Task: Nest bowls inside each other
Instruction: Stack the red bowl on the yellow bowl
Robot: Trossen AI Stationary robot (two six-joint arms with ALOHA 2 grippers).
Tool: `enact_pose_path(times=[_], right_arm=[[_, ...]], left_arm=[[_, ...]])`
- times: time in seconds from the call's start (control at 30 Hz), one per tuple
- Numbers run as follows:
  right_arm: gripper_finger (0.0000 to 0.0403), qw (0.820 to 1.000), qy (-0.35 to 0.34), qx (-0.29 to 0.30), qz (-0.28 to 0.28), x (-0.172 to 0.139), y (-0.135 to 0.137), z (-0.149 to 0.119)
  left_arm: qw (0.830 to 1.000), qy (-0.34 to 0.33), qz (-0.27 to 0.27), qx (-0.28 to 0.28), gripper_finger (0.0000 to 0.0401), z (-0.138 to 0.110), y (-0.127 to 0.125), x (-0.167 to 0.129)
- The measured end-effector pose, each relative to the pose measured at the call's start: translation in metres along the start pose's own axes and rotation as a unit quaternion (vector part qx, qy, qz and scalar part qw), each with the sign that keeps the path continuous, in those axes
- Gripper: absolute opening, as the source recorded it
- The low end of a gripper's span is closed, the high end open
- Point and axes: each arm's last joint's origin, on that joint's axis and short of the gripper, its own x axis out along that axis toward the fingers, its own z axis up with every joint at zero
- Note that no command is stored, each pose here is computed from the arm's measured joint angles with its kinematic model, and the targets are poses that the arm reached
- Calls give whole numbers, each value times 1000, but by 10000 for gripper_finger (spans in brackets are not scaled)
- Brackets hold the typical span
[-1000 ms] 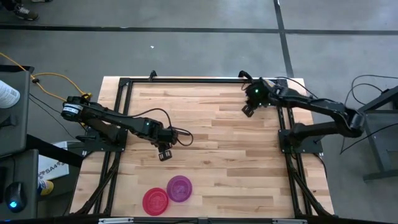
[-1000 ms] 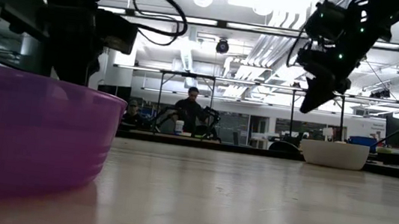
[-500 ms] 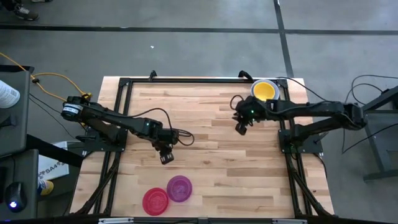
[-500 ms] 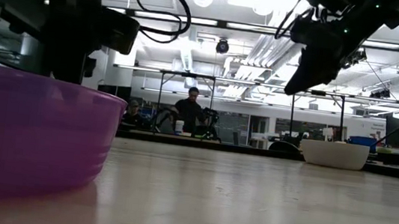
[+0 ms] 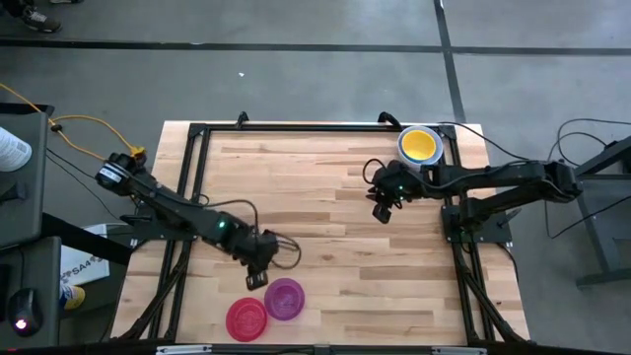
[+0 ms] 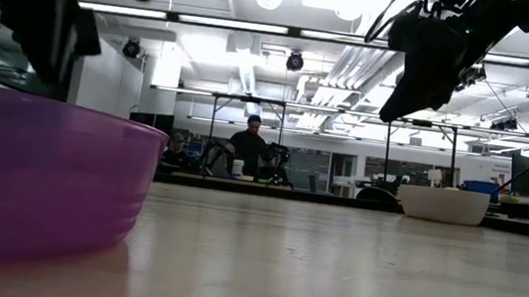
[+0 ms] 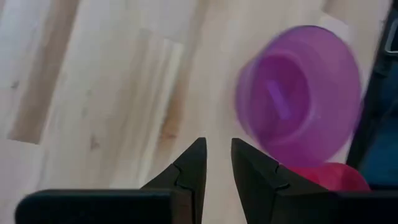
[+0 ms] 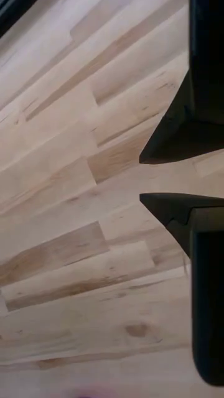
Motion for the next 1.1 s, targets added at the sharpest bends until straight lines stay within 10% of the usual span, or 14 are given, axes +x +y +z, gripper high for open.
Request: enact_pose_path(times=[0.73,1.1], right_arm=[[80,1000,4,-8,20,-2,12,-4],[80,1000,4,-8,20,-2,12,-4]], left_arm=[[996,2,-73,54,77,-45,-49,-5],[999,35,-16,27,77,-72,-58,19]])
